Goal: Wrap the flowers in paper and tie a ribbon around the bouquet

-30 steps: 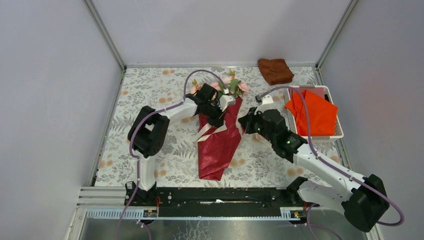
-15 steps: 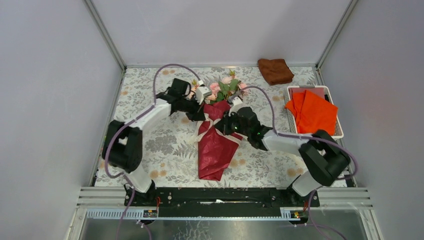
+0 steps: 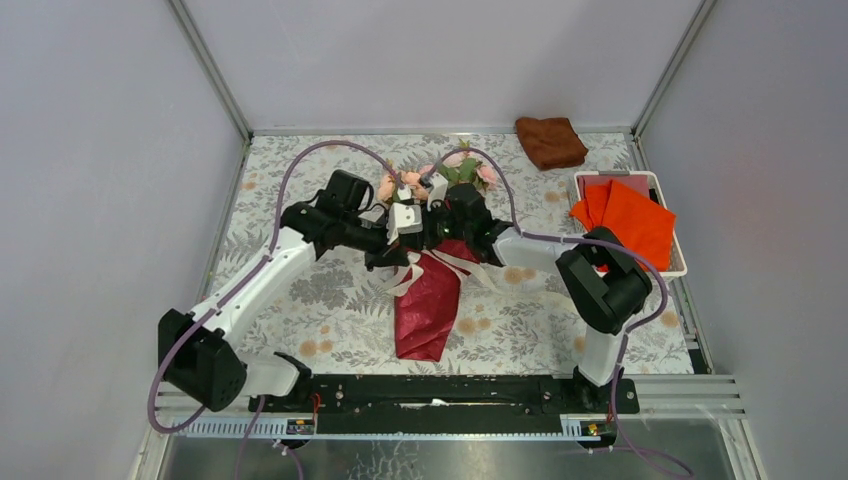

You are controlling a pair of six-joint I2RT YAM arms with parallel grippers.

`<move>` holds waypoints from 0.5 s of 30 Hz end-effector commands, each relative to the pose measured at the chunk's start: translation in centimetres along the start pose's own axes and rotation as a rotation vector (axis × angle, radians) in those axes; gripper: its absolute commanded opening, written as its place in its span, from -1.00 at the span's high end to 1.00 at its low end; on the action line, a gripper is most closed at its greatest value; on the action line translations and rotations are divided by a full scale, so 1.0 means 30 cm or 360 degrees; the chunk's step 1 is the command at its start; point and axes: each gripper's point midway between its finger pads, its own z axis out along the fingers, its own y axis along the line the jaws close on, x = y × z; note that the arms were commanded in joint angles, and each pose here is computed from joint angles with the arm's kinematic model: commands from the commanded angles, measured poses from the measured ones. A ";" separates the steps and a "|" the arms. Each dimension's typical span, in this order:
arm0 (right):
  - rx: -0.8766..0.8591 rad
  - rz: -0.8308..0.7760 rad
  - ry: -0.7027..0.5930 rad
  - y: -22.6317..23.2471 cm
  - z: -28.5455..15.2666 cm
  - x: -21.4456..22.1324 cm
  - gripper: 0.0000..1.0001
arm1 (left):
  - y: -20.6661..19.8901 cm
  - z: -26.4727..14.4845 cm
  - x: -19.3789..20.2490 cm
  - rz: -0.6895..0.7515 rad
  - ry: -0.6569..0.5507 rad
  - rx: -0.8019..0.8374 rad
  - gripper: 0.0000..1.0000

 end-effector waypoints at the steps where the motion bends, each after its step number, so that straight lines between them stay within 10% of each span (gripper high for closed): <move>1: -0.0261 -0.0062 0.0041 0.098 -0.095 -0.061 0.00 | 0.006 0.019 -0.054 0.0036 -0.0064 0.0093 1.00; 15: -0.0384 -0.0141 -0.0143 0.116 -0.413 -0.076 -0.21 | 0.147 0.139 -0.055 -0.0133 -0.0064 0.0080 1.00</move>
